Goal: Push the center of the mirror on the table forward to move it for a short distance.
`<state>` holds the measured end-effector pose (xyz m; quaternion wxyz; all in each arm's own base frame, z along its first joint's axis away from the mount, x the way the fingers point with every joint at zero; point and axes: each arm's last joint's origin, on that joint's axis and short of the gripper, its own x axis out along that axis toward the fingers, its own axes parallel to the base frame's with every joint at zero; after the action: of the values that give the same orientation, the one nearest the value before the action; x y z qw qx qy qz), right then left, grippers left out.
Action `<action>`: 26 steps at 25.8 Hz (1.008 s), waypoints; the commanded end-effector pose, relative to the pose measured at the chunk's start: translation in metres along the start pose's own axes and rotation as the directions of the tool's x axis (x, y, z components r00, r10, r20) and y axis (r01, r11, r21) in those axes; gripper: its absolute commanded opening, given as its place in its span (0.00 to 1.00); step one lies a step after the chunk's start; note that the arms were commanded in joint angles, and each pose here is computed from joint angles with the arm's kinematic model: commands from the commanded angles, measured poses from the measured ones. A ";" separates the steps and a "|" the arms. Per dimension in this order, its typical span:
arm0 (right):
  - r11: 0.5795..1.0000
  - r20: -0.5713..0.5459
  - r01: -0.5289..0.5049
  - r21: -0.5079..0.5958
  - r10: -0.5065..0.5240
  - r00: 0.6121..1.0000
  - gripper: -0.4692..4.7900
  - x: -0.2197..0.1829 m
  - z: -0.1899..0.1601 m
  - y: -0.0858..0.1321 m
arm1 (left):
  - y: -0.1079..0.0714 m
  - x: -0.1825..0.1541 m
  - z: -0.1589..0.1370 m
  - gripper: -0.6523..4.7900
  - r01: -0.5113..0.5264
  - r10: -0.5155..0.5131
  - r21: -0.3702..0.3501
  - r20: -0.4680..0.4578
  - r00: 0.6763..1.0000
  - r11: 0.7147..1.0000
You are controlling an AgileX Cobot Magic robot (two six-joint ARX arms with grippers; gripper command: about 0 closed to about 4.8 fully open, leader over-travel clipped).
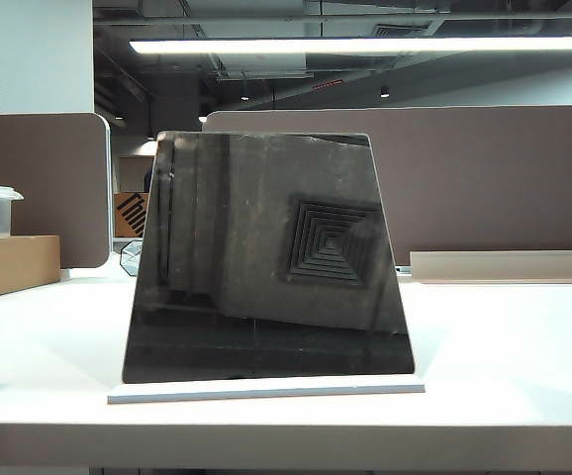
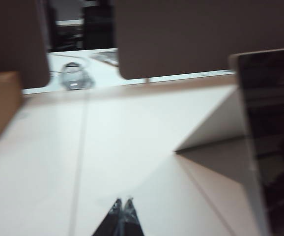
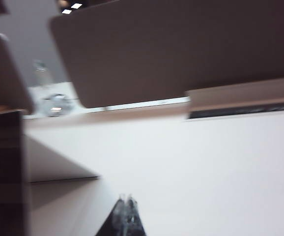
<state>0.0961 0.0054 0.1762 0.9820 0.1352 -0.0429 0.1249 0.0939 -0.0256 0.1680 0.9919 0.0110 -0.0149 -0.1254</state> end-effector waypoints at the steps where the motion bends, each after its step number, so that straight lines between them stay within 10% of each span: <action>1: 0.957 -0.023 -0.160 0.241 0.171 0.985 0.08 0.000 0.001 0.006 | -0.011 -0.001 0.001 0.11 0.107 -0.107 -0.003 0.011 0.994 0.994; 7: 0.832 -0.019 -0.323 0.450 0.370 0.929 0.08 -0.005 0.024 0.019 | -0.022 -0.003 0.001 0.11 0.225 -0.225 -0.005 0.014 0.974 0.974; 14: 0.848 0.095 -0.429 0.313 0.421 0.902 0.08 -0.015 0.096 0.043 | -0.022 -0.003 0.001 0.11 0.224 -0.224 -0.005 0.014 0.975 0.975; 26: 0.765 -0.193 -0.516 0.386 0.614 0.765 0.08 0.067 0.131 0.051 | -0.024 -0.003 0.001 0.11 0.249 -0.249 -0.006 0.015 0.968 0.968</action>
<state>0.1370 0.0279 0.3205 0.8590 0.2629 0.0892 0.4302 0.0845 -0.0484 0.1680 0.9683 0.0090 -0.0162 -0.2493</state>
